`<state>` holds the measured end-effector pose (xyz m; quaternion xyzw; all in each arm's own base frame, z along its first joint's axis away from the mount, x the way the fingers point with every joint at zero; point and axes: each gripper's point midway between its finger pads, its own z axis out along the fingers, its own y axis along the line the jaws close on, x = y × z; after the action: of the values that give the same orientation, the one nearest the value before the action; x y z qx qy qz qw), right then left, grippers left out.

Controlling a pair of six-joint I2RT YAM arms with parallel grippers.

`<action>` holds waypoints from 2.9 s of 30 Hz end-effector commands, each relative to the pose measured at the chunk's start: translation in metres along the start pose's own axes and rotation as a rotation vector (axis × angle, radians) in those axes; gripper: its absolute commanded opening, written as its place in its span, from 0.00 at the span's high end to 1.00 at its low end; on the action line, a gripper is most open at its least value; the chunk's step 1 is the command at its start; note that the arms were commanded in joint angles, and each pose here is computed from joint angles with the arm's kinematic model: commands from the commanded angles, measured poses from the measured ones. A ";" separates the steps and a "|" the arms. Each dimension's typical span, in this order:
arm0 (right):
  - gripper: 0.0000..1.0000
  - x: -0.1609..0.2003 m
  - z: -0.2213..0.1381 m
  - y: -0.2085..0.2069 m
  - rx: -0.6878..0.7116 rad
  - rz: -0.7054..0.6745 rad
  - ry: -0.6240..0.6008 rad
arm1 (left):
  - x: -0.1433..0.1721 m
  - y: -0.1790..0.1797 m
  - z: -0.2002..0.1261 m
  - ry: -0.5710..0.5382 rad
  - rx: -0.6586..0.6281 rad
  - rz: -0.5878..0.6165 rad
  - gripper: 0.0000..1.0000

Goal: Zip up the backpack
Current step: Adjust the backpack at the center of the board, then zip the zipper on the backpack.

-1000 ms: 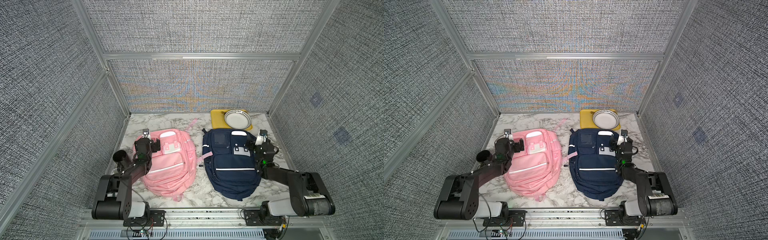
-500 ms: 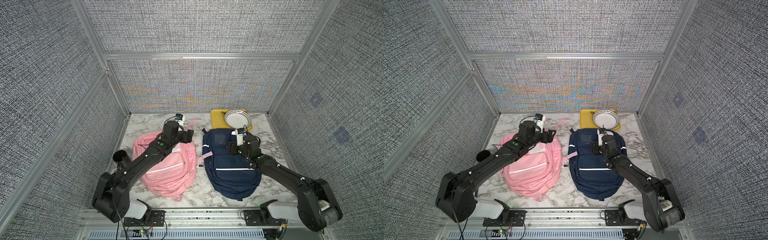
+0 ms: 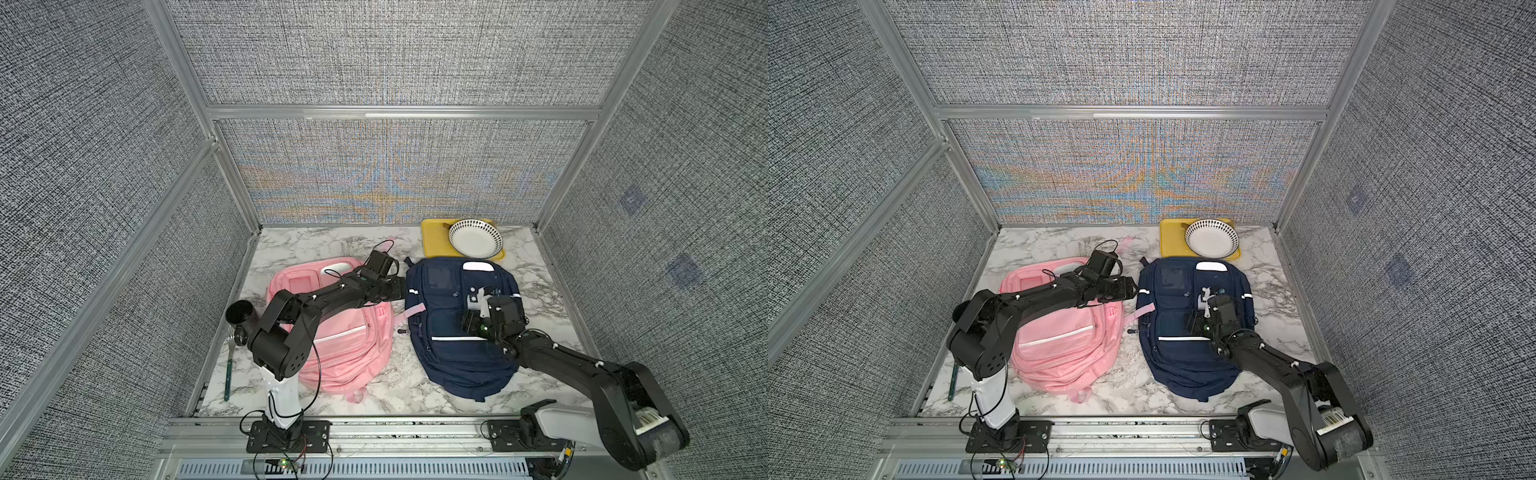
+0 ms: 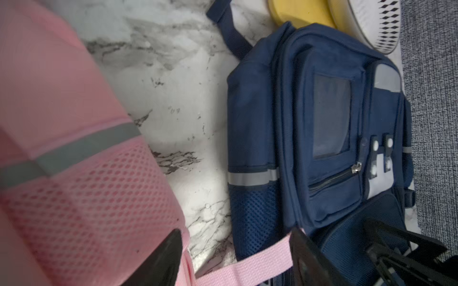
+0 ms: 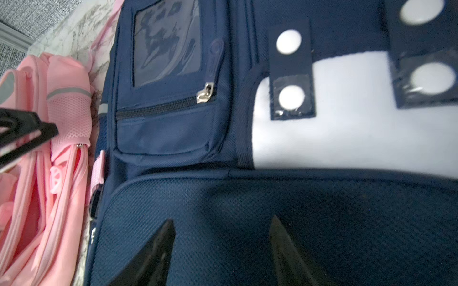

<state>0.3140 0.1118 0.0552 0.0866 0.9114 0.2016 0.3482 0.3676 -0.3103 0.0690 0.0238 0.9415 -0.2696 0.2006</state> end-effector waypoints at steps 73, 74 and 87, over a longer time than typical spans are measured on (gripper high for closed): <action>0.49 0.040 -0.060 0.093 -0.244 -0.020 0.144 | -0.002 -0.104 0.015 0.033 0.251 0.060 0.92; 0.49 0.043 -0.059 0.094 -0.237 -0.025 0.157 | -0.002 -0.103 0.015 0.033 0.251 0.063 0.92; 0.53 0.068 -0.058 0.082 -0.159 -0.017 0.215 | -0.003 -0.113 0.002 0.026 0.284 0.069 0.92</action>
<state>0.2265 0.1945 0.0975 0.0202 0.9177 0.2989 0.2608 0.3515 -0.3995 0.1098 0.0718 0.9099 -0.3690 0.1754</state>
